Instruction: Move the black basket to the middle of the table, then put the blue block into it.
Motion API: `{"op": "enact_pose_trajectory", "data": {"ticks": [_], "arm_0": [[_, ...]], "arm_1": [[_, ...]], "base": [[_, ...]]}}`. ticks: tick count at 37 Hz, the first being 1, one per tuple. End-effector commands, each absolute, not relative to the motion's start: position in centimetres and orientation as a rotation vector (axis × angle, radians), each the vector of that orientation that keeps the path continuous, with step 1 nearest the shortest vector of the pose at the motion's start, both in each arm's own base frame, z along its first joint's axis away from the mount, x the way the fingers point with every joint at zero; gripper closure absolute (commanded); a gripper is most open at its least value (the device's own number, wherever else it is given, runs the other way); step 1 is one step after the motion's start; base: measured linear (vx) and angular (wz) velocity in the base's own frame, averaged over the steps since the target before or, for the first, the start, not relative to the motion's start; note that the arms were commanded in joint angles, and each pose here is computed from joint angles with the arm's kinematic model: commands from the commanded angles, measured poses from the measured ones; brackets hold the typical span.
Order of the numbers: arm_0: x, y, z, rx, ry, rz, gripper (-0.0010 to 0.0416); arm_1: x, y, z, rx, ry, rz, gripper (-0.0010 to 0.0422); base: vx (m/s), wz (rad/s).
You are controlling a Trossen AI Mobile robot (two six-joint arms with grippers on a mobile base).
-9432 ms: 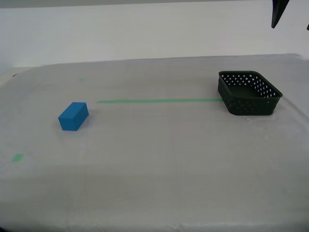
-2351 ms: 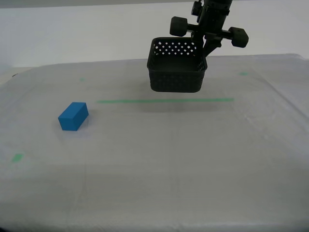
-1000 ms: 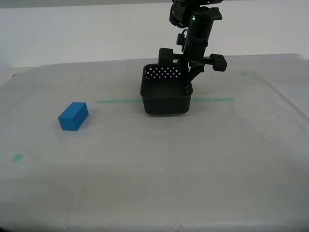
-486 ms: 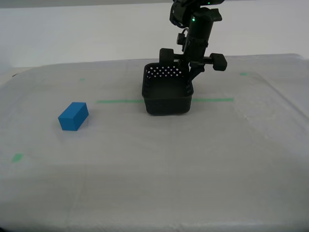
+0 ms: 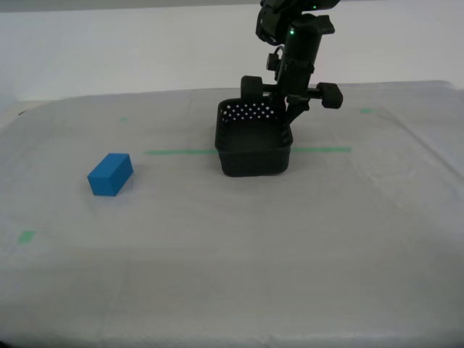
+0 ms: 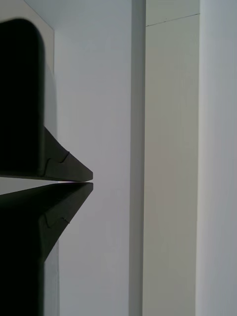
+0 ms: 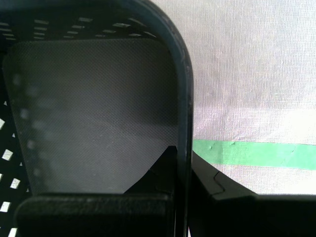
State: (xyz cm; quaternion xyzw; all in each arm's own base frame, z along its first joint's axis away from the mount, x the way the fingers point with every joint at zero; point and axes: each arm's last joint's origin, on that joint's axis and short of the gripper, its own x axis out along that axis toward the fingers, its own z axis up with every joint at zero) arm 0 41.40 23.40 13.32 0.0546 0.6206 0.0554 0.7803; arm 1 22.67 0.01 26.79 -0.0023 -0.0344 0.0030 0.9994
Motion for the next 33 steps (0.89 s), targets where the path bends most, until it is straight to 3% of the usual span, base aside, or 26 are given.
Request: {"op": "enact_pose_trajectory", "data": {"ticks": [1, 13, 17, 26, 33], "arm_0": [[41.4, 23.43, 13.36, 0.119, 1.34, 0.121, 0.0403], [41.19, 23.36, 13.3, 0.111, 1.362, 0.113, 0.0401], [41.18, 23.36, 13.29, 0.111, 1.362, 0.113, 0.0377], [41.19, 23.36, 13.3, 0.101, 1.36, 0.121, 0.0262], [41.18, 23.42, 13.36, 0.084, 1.356, 0.136, 0.0135]], "arm_1": [[22.67, 0.01, 26.87, -0.003, -0.075, 0.007, 0.0412], [22.67, 0.01, 26.87, -0.003, -0.075, 0.007, 0.0412], [22.67, 0.01, 26.87, -0.003, -0.075, 0.007, 0.0412], [22.67, 0.01, 26.87, -0.003, -0.075, 0.007, 0.0412], [22.67, 0.01, 26.87, -0.003, -0.075, 0.007, 0.0412]], "base": [[0.0, 0.0], [0.0, 0.0], [0.0, 0.0], [0.0, 0.0], [0.0, 0.0]]}}
